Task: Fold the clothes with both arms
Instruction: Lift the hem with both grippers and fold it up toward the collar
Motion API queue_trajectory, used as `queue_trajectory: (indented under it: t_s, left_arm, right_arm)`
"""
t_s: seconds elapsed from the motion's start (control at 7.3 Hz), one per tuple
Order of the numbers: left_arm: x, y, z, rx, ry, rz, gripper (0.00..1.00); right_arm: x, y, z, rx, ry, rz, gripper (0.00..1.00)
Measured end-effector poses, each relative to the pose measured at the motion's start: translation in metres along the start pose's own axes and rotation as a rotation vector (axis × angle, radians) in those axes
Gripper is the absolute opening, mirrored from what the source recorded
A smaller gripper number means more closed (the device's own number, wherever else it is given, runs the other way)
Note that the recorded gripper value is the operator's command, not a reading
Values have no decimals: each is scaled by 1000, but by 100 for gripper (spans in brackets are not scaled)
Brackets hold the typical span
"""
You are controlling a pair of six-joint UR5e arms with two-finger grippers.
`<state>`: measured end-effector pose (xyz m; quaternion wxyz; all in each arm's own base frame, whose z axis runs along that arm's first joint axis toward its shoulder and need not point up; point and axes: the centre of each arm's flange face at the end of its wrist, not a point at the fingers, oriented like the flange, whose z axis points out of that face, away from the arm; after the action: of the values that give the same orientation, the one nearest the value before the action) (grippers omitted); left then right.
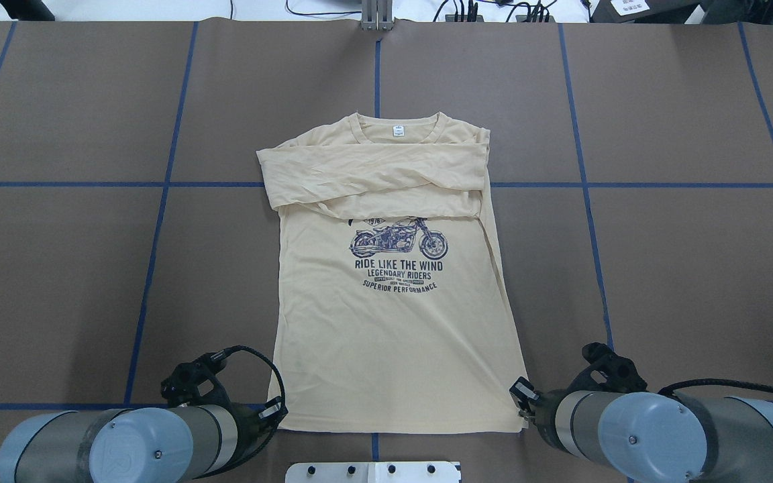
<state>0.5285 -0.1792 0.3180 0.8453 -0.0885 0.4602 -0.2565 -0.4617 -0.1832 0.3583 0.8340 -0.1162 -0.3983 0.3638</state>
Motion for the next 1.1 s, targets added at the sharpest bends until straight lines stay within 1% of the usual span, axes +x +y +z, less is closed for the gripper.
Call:
queue_trajectory:
  t_s: [0.14,0.41,0.69,0.82,0.96,1.1]
  left_arm:
    - [-2,-3,-8,-4,7,2,0]
    - [-20,-12,-41,-25,13,6,0]
    - [-27,-10,-70,-81,17,-1,0]
    - [-22,-7,-86,-106,39,-4,0]
    - [-16,-6,-102,-121,69,-3,0]
    - [-8,-11,-115,-119,102,23,0]
  right_arm:
    - [0,4,-2,-7,-3,-4,0]
    - [6,23,-10,-41,-7,-15,0]
    - [10,32,-23,-68,-11,-10,0]
    - [9,30,-35,-79,-21,-4,0]
    - [1,18,-54,-98,-37,17,0]
    - [-12,-1,-72,-121,-31,54,0]
